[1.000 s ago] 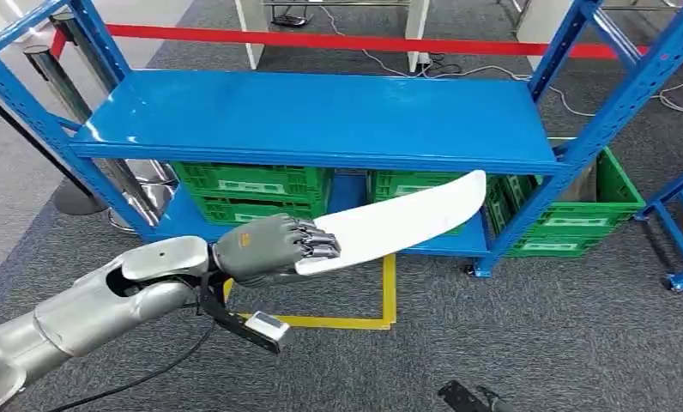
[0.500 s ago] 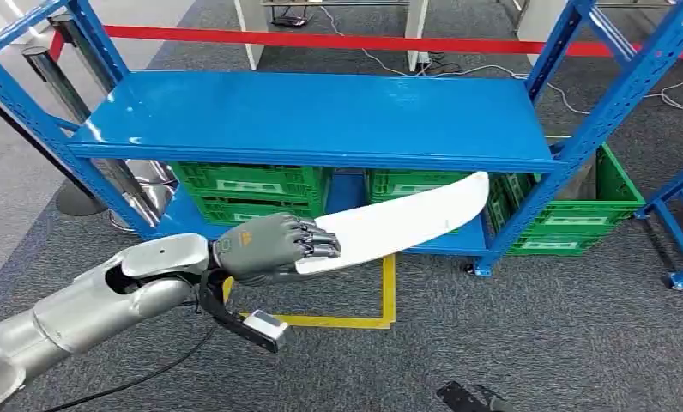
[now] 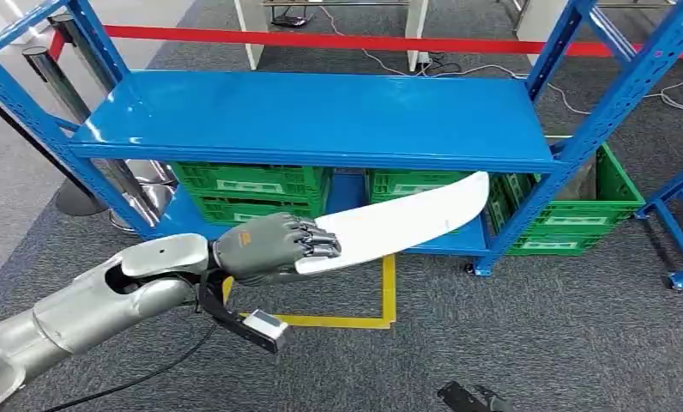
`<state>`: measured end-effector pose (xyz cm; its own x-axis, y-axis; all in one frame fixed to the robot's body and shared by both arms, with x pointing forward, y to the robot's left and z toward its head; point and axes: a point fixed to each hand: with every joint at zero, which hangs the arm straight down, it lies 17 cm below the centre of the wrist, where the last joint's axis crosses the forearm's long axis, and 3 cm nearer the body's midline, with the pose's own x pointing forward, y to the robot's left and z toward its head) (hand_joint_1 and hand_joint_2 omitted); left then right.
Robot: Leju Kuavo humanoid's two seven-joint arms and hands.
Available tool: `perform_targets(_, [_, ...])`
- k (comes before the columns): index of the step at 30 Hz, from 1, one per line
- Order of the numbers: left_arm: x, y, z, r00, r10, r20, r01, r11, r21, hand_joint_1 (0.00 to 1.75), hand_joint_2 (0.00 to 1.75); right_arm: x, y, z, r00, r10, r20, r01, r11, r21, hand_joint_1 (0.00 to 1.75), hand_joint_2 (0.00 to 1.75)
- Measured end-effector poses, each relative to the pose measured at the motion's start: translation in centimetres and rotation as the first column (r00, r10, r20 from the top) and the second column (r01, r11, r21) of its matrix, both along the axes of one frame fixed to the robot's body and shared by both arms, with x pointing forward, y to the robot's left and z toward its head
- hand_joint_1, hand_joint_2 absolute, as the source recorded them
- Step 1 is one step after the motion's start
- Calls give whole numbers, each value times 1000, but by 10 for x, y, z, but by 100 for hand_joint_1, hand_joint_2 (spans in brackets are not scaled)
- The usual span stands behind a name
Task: Take the parts from the cabinet and place them on the table.
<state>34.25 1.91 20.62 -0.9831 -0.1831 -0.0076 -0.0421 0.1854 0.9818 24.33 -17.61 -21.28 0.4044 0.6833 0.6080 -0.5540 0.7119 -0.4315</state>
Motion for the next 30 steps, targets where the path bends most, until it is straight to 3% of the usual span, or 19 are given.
perform_targets(30, [2,0,4,1000,-3,1,3,1000,-2,175,175,1,4,2,1000,12,9,-12,1000,18,0,175])
